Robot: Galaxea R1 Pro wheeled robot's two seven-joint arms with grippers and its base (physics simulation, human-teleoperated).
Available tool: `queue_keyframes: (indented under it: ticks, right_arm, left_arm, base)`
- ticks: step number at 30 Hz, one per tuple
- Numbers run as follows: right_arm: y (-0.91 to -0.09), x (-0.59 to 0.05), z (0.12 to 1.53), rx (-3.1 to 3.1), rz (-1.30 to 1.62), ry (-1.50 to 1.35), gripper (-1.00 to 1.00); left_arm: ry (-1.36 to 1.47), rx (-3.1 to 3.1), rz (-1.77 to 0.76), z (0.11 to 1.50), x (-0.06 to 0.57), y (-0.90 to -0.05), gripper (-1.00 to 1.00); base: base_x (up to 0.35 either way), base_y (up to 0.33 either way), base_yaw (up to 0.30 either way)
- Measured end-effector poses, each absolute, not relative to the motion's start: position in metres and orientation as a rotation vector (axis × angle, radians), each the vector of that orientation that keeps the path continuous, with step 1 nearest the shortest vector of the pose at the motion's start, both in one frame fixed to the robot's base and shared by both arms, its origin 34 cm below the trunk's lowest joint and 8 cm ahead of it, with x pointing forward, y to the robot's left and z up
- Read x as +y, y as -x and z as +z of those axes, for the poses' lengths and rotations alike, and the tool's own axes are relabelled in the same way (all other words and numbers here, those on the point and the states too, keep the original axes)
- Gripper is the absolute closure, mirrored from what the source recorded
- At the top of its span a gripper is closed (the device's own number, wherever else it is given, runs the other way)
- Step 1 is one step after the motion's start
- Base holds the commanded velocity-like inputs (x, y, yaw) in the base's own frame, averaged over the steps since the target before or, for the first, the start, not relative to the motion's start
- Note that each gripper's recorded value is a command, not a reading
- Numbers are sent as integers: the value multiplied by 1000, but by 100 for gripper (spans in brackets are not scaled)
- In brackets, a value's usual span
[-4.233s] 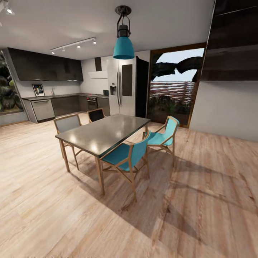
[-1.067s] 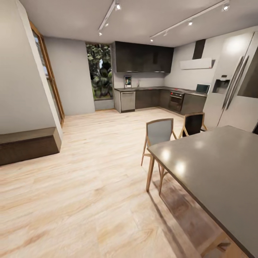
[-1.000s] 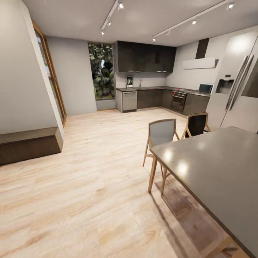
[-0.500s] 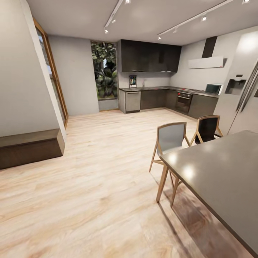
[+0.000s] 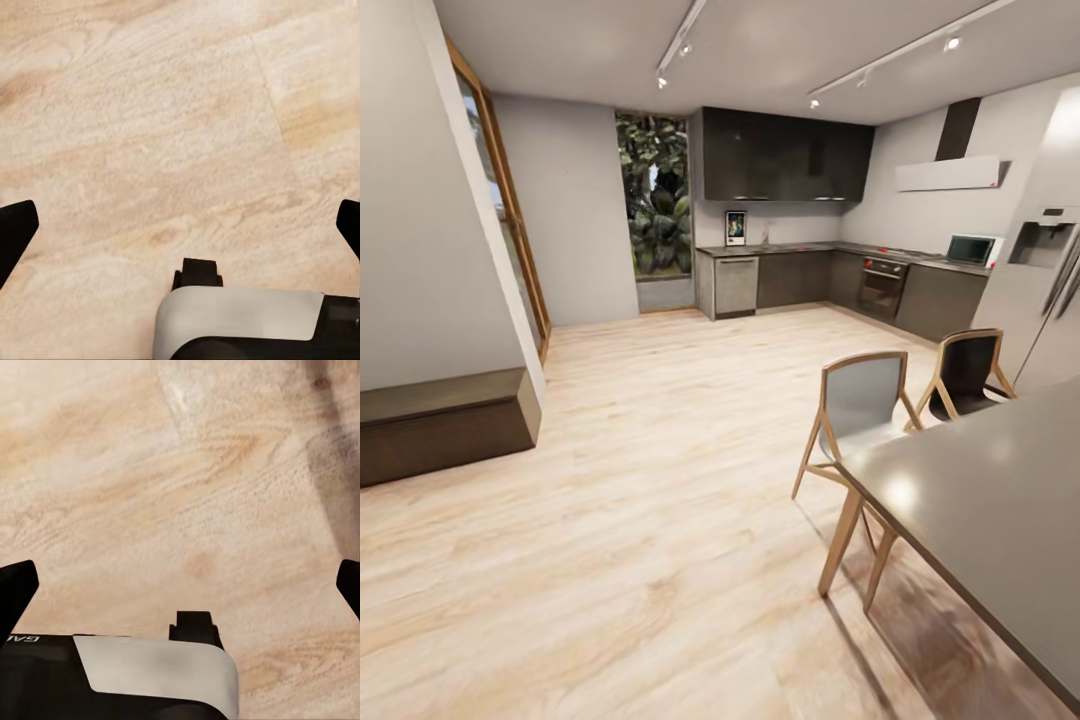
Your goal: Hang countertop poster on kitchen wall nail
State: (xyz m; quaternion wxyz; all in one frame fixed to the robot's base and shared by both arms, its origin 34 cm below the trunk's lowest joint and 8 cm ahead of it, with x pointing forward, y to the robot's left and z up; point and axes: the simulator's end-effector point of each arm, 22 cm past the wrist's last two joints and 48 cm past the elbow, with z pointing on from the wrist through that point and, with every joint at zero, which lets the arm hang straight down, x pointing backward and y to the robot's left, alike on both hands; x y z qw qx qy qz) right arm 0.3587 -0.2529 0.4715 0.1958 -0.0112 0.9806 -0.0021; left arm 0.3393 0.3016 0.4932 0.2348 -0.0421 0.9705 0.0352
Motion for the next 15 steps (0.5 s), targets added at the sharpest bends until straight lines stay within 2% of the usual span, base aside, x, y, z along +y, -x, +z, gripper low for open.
queue_keyframes:
  ticks: [15]
  right_arm:
    - [-358,-253,471,2748,-6,32,-100]
  left_arm:
    - [116,2663,98,493,302,-339,-100]
  base:
    - [331,168,0]
